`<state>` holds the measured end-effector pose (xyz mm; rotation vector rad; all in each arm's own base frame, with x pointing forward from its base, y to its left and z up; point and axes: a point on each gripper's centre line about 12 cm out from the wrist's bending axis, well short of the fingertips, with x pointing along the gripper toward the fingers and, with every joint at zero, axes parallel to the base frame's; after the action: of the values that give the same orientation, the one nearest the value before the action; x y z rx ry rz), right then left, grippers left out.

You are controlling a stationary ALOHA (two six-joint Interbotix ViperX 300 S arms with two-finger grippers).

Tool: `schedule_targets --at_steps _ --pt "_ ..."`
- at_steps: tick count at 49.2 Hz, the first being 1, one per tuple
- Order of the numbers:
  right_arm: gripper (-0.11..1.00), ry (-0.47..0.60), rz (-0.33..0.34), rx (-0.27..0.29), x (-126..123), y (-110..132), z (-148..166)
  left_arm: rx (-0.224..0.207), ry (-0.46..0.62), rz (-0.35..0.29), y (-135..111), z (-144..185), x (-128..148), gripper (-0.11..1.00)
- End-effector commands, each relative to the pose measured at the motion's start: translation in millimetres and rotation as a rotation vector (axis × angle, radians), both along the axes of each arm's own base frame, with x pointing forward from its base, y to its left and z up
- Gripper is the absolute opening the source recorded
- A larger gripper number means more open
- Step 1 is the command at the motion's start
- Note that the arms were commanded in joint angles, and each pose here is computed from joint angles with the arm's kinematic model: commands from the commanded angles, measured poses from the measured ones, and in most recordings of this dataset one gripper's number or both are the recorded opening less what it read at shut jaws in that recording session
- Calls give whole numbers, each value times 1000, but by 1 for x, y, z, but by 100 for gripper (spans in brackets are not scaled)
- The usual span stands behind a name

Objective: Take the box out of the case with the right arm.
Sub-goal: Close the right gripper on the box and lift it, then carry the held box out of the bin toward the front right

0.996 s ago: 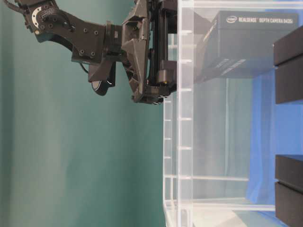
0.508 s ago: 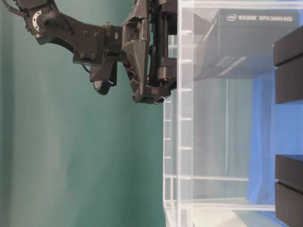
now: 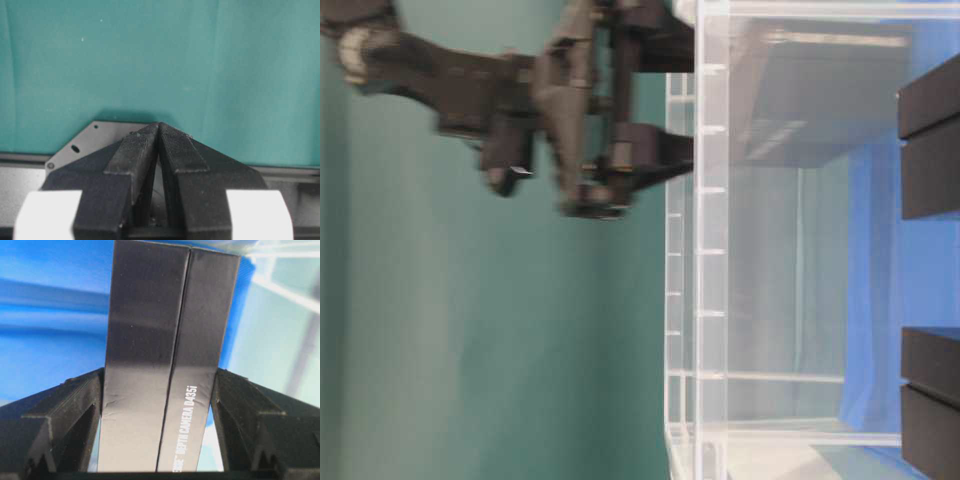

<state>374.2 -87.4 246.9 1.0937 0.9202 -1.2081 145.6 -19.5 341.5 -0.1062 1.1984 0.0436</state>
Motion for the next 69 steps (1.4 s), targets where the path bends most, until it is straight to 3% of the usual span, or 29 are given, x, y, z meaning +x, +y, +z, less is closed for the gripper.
schedule_targets --at_steps 1,13,30,45,69 --pt "67 -72 1 -35 -4 2 46 2 -11 -4 0 3 1 2" --pt "67 -74 -14 -96 -16 6 103 2 -13 -5 0 3 1 2" --pt "67 -117 -2 -140 -16 17 145 4 -13 -6 0 3 1 2" --pt "67 -106 -12 -171 -21 21 163 4 -13 -5 0 3 1 2" --pt "67 -102 -14 -173 -22 21 163 4 -13 -5 0 3 1 2"
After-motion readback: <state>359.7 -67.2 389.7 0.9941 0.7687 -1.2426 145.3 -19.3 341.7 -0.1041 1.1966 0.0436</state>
